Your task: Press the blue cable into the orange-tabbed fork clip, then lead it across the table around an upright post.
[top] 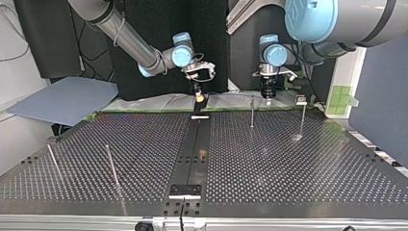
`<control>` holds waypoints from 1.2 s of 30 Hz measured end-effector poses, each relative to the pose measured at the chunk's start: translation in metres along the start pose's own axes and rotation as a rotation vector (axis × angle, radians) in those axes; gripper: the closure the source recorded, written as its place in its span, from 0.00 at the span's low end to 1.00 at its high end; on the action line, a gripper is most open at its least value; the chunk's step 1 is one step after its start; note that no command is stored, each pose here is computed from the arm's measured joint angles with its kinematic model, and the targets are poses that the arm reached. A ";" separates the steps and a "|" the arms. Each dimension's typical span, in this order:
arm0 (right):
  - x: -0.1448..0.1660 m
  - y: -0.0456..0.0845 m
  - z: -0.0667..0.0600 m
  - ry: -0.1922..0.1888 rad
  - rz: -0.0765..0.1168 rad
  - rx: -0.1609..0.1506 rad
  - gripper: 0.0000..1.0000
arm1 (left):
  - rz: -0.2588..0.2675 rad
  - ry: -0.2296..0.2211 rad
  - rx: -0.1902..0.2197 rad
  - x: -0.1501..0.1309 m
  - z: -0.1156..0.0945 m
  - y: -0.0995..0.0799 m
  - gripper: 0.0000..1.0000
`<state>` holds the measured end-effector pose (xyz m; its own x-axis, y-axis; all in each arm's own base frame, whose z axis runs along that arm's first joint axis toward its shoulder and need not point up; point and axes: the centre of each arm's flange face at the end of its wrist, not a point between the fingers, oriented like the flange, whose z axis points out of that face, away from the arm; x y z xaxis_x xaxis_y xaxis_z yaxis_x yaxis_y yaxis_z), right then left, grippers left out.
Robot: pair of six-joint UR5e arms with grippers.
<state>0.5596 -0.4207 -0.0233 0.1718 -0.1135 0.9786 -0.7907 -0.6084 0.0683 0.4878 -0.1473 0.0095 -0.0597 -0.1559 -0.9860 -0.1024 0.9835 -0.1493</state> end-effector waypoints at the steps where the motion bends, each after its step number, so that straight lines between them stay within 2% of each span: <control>1: 0.000 0.000 0.000 0.000 -0.001 0.000 1.00 | 0.000 0.001 -0.002 0.000 0.000 0.000 1.00; 12: 0.000 0.000 0.000 0.002 -0.001 0.000 1.00 | 0.001 0.012 -0.002 0.002 -0.001 -0.001 1.00; 21: 0.001 0.000 0.001 0.006 -0.001 0.005 1.00 | -0.028 0.023 0.009 0.006 -0.002 -0.002 1.00; 26: 0.001 -0.001 0.001 0.008 -0.001 0.010 1.00 | -0.027 0.038 0.007 0.018 -0.005 -0.001 1.00; 36: 0.002 -0.001 0.002 0.010 -0.001 0.012 1.00 | -0.038 0.030 0.004 0.020 0.005 0.001 1.00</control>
<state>0.5619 -0.4216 -0.0219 0.1665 -0.1053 0.9804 -0.7832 -0.6181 0.0667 0.4918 -0.1486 -0.0111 -0.0853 -0.1955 -0.9770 -0.1016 0.9771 -0.1867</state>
